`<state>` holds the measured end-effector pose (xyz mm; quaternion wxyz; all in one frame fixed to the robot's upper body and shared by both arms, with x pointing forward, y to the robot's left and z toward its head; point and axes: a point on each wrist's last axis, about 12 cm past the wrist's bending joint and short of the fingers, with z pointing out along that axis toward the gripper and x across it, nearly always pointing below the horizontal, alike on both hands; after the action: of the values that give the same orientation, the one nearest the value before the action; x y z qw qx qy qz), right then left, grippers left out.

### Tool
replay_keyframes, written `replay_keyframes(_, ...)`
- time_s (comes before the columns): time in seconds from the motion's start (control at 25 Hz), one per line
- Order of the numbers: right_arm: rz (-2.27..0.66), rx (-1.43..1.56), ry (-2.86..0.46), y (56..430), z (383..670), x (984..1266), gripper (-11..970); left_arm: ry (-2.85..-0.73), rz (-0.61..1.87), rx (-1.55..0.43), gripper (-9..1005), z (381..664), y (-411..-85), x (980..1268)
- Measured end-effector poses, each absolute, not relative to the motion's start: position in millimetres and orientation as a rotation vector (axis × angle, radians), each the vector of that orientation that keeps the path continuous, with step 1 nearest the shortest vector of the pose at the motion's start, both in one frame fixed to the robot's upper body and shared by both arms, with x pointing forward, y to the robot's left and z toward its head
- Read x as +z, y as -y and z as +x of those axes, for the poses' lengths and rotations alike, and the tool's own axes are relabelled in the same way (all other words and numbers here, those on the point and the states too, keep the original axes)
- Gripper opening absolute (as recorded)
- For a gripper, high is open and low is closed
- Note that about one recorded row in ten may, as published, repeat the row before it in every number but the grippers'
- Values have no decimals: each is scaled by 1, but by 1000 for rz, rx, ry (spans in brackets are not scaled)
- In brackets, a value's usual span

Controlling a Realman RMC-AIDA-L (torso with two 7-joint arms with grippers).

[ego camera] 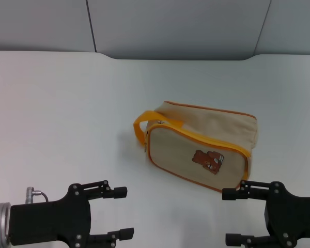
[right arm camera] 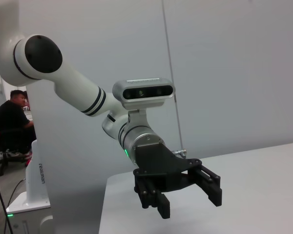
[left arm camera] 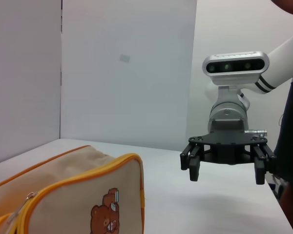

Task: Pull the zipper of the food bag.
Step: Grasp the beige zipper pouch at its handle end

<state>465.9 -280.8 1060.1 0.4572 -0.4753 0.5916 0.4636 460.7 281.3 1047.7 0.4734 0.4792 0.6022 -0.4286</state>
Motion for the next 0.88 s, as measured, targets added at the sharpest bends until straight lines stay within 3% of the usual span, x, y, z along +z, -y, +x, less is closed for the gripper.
replay_keyframes(0.32,-1157,1134,-1458,282,466,1060,785,-1473,1166,-1030,743,463,-282,1048)
replay_keyframes(0.52,-1009,1057,-1428,293,470,1067,785,-1520,1051,-892,743,473,-288,1041)
replay_keyframes(0.64,-861,976,-1400,306,469,1071,785,-1614,922,-756,743,494,-282,1029)
replay_keyframes(0.88,-826,960,-1387,314,463,1072,785,-1673,947,-694,742,517,-257,1019)
